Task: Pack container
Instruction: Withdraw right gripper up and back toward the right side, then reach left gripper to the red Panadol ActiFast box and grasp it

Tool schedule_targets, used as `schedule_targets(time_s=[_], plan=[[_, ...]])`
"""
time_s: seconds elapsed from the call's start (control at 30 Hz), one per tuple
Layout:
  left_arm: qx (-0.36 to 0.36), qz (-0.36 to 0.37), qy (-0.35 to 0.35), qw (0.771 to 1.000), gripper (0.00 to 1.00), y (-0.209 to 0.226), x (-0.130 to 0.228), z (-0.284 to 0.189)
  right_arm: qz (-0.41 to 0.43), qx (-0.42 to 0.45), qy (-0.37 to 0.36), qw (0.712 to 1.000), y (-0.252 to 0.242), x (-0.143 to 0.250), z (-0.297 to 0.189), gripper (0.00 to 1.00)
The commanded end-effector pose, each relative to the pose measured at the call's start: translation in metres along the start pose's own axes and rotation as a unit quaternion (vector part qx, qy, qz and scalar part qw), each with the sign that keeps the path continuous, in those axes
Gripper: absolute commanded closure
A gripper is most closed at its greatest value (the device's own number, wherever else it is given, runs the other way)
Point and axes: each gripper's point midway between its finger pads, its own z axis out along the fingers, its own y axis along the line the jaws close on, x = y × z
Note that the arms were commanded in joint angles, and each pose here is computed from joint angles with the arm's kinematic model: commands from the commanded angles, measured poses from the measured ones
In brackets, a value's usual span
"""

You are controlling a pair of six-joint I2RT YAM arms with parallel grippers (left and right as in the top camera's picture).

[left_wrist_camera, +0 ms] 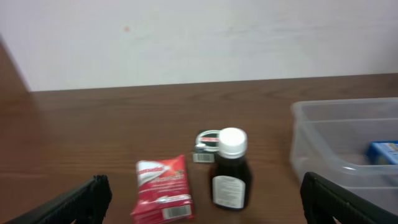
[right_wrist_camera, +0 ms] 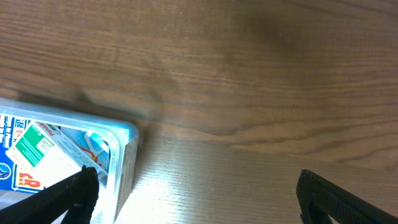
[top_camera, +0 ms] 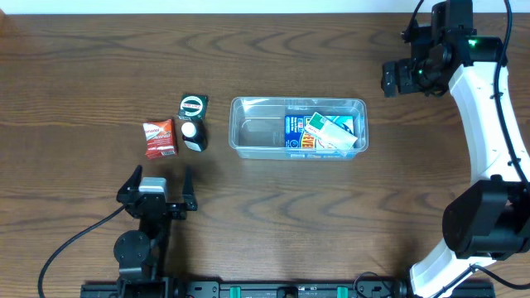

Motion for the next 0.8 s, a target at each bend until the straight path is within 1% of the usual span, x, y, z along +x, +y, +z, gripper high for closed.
schedule_targets(time_s=[0.0,0.07,0.17,0.23,0.3,0.47,0.57,0.67,0.77], plan=[[0.055,-0.010,0.013,0.998,0.02,-0.019,0.010,0.000,0.011,0.006,0.001,1.000,-0.003,0.002,-0.001,0.01],[0.055,-0.010,0.009,0.998,0.02,-0.019,0.006,-0.001,0.011,0.006,0.001,1.000,-0.003,0.002,-0.001,0.01],[0.044,-0.009,-0.011,0.999,0.02,-0.015,-0.015,-0.004,0.011,0.006,0.001,1.000,-0.003,0.002,-0.001,0.01],[0.014,-0.057,-0.011,0.998,0.02,-0.004,-0.029,-0.008,0.011,0.006,0.001,1.000,-0.003,0.002,-0.001,0.01],[0.005,-0.082,0.016,0.997,0.02,0.000,-0.036,-0.011,0.011,0.006,0.001,1.000,-0.003,0.002,-0.001,0.01],[-0.010,-0.098,0.108,0.989,0.02,0.007,-0.058,-0.001,0.011,0.006,0.001,1.000,-0.003,0.002,-0.001,0.01],[-0.018,-0.107,0.180,0.978,0.02,0.013,-0.077,0.016,0.011,0.006,0.001,1.000,-0.003,0.002,-0.001,0.01],[-0.030,-0.120,0.273,0.954,0.02,0.021,-0.091,0.034,0.011,0.006,0.001,1.000,-0.003,0.002,-0.001,0.01],[-0.043,-0.128,0.368,0.920,0.02,0.032,-0.092,0.050,0.011,0.006,0.001,1.000,-0.003,0.002,-0.001,0.01]])
